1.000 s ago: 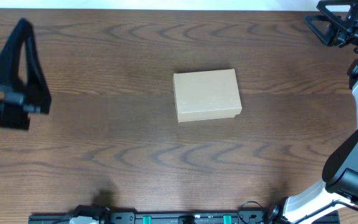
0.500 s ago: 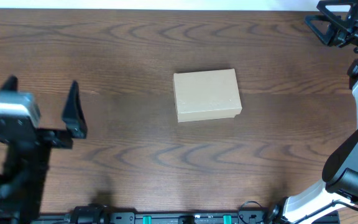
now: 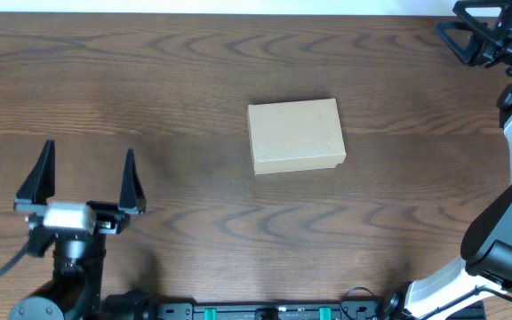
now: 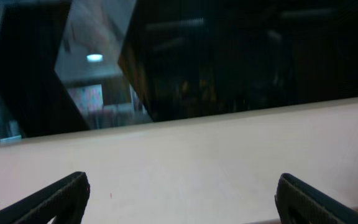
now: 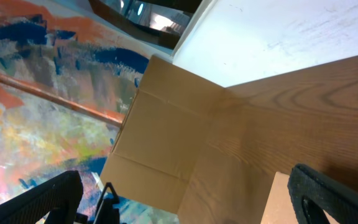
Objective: Pack container
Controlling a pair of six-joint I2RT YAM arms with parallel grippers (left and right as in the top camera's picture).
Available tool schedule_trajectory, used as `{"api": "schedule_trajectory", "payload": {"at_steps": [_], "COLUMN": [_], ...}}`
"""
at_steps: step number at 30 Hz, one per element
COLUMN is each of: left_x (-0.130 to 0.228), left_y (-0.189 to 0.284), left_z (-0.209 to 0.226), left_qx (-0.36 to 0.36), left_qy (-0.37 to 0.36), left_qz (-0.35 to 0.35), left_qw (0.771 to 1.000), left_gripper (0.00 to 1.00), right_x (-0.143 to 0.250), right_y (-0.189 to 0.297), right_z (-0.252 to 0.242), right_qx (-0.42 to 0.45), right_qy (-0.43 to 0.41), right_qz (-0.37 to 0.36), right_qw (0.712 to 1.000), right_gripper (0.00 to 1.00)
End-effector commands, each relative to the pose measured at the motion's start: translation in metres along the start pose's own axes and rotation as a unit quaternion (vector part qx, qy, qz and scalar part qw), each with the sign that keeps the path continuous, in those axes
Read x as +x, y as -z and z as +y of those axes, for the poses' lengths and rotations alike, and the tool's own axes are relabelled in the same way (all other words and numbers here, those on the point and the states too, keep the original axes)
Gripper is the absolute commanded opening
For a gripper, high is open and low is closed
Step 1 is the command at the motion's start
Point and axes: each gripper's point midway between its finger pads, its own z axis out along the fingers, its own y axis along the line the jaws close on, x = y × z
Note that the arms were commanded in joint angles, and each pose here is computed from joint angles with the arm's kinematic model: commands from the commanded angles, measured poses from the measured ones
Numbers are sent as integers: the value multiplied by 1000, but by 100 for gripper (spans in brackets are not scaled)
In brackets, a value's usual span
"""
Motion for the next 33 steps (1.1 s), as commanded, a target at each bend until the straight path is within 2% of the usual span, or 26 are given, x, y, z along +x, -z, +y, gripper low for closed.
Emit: {"api": "schedule_trajectory", "payload": {"at_steps": [1, 4, 17, 22, 28, 33], "left_x": [0, 2, 51, 62, 81, 100], "left_y": [7, 14, 35, 35, 39, 40], "left_z": [3, 2, -3, 9, 34, 38], "left_qx": [-13, -16, -17, -52, -127, -143], "left_qy": [-13, -15, -11, 28, 110, 117], "left_qz": [-25, -48, -58, -49, -41, -25], "left_qw": [1000, 999, 998, 997, 985, 983], "left_gripper": [95, 95, 95, 95, 95, 95], "right_x": [1, 1, 1, 1, 1, 1], "right_y": [3, 3, 3, 3, 3, 3], "right_z": [-1, -1, -1, -1, -1, -1], "right_qx": [4, 4, 4, 4, 4, 4], "right_qy": [-1, -1, -1, -1, -1, -1], "right_qz": [2, 2, 2, 2, 2, 2], "right_qw": [1000, 1000, 1000, 1000, 1000, 1000], "right_gripper": [99, 99, 99, 99, 99, 99]}}
